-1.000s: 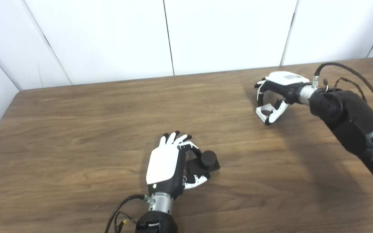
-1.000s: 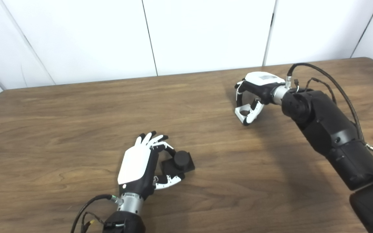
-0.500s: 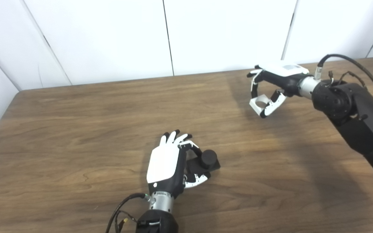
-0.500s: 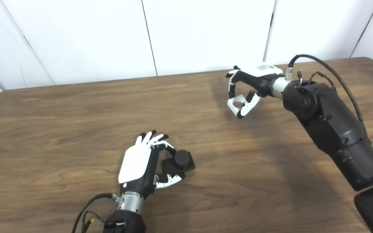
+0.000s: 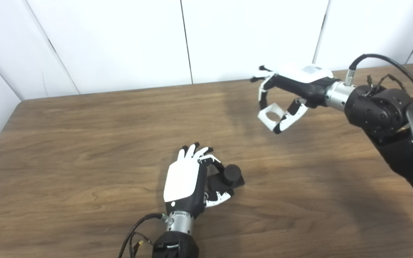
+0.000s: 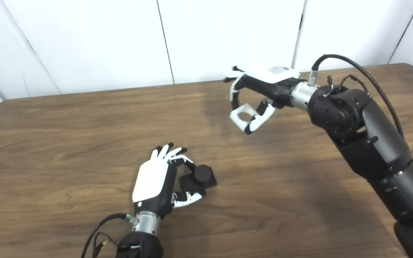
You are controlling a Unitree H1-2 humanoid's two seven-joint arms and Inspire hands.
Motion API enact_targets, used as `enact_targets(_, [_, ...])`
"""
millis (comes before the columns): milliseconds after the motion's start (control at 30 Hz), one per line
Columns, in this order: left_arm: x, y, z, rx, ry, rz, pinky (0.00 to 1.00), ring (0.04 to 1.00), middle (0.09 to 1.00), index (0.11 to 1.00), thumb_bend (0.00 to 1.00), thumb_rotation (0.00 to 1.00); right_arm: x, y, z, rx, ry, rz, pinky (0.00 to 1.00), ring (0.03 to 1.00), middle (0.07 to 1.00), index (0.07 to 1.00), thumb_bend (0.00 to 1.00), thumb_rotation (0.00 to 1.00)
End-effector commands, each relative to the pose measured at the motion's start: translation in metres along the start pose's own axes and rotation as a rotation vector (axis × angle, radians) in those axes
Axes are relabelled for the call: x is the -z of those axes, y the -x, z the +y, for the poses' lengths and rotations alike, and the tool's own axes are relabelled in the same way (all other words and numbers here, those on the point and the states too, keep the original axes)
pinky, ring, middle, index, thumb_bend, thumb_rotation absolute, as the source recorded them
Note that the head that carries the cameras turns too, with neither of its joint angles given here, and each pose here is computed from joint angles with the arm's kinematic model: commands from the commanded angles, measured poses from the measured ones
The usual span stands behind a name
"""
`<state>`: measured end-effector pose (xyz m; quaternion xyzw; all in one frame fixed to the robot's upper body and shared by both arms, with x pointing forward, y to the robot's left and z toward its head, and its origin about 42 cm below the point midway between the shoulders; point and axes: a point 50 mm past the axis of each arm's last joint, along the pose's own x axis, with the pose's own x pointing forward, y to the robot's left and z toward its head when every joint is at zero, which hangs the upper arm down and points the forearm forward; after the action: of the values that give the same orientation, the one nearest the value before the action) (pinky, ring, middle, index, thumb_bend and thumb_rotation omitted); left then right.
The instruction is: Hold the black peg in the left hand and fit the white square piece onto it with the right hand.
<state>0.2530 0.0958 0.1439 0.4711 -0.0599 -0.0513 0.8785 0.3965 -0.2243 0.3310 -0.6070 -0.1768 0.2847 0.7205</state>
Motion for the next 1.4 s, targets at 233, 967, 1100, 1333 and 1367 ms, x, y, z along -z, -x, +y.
enact_targets(233, [0.002,-0.003,-0.008,0.031,-0.028,0.020,1.00,0.963,0.852,0.488,0.51,0.08,-0.049,0.010,-0.014,0.033,0.027,-0.106,0.97,1.000,0.901,0.487,0.53,0.14])
enact_targets(967, [-0.003,-0.003,-0.010,0.027,-0.019,0.015,1.00,0.961,0.849,0.487,0.51,0.08,-0.083,-0.002,0.020,-0.015,0.058,-0.211,1.00,1.000,0.911,0.487,0.53,0.14])
enact_targets(1100, [-0.003,-0.003,-0.011,0.025,-0.025,0.013,1.00,0.960,0.849,0.487,0.51,0.08,-0.086,-0.003,0.022,-0.016,0.096,-0.218,1.00,1.000,0.913,0.487,0.53,0.14])
enact_targets(1333, [-0.004,-0.004,-0.011,0.023,-0.022,0.013,1.00,0.960,0.848,0.487,0.51,0.08,-0.091,-0.002,0.025,-0.026,0.129,-0.239,1.00,1.000,0.911,0.488,0.53,0.14])
enact_targets(1367, [-0.004,-0.004,-0.011,0.021,-0.022,0.013,1.00,0.960,0.848,0.487,0.51,0.08,-0.092,-0.003,0.026,-0.029,0.129,-0.241,1.00,1.000,0.911,0.488,0.53,0.14])
